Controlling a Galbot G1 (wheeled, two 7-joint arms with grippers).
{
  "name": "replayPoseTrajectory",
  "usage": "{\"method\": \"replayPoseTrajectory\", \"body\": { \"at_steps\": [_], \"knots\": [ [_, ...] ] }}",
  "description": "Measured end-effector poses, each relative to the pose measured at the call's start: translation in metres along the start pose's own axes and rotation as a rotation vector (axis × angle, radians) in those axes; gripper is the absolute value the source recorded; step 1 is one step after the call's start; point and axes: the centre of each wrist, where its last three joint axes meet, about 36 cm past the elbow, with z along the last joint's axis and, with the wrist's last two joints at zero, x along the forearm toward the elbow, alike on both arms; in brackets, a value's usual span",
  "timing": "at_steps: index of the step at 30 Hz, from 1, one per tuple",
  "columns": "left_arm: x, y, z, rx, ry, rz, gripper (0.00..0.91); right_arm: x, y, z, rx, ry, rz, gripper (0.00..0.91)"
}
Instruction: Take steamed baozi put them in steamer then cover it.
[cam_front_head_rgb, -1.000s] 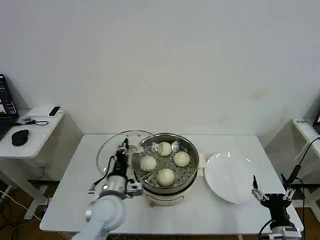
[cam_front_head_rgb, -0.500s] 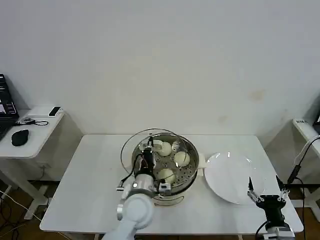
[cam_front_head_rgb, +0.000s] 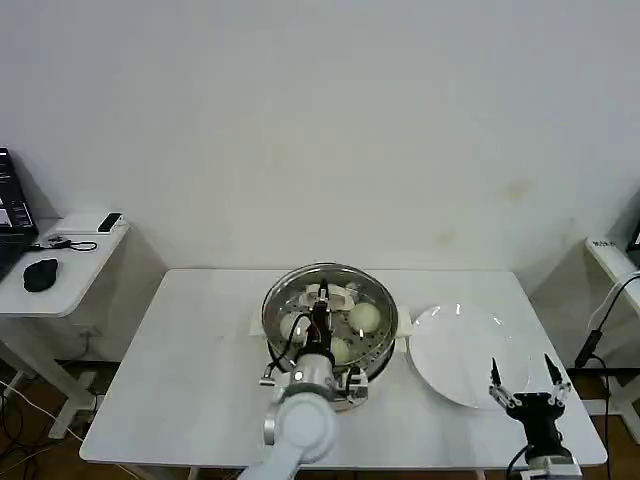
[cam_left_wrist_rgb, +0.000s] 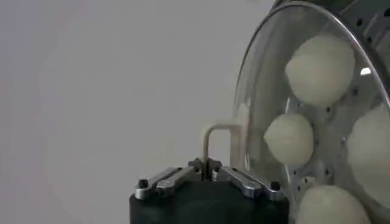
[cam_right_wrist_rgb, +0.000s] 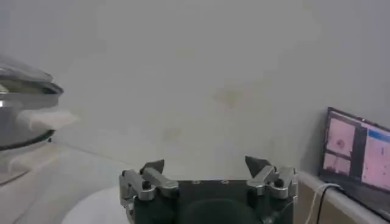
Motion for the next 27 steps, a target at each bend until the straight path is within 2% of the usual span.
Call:
{"method": "replayPoseTrajectory", "body": {
  "at_steps": [18,19,20,27],
  "knots": [
    [0.001,-0.010,-0.007,-0.035,-0.002,0.006,0.000,0.002,0.005,0.002,0.005,-0.001,-0.017,0.907],
    [0.002,-0.010,-0.007,-0.035,-0.002,0.007,0.423,0.002,0.005,0.002,0.005,-0.001,-0.018,0.907],
    [0.002,-0.010,-0.007,-0.034,-0.001,0.007,0.907,0.002,0.005,0.001,0.004,-0.002,-0.019,0.907],
    [0.005,-0.011,-0.008,-0.015,0.002,0.006,0.907,0.002,0.008,0.001,0.003,-0.002,-0.026,0.907]
  ]
}}
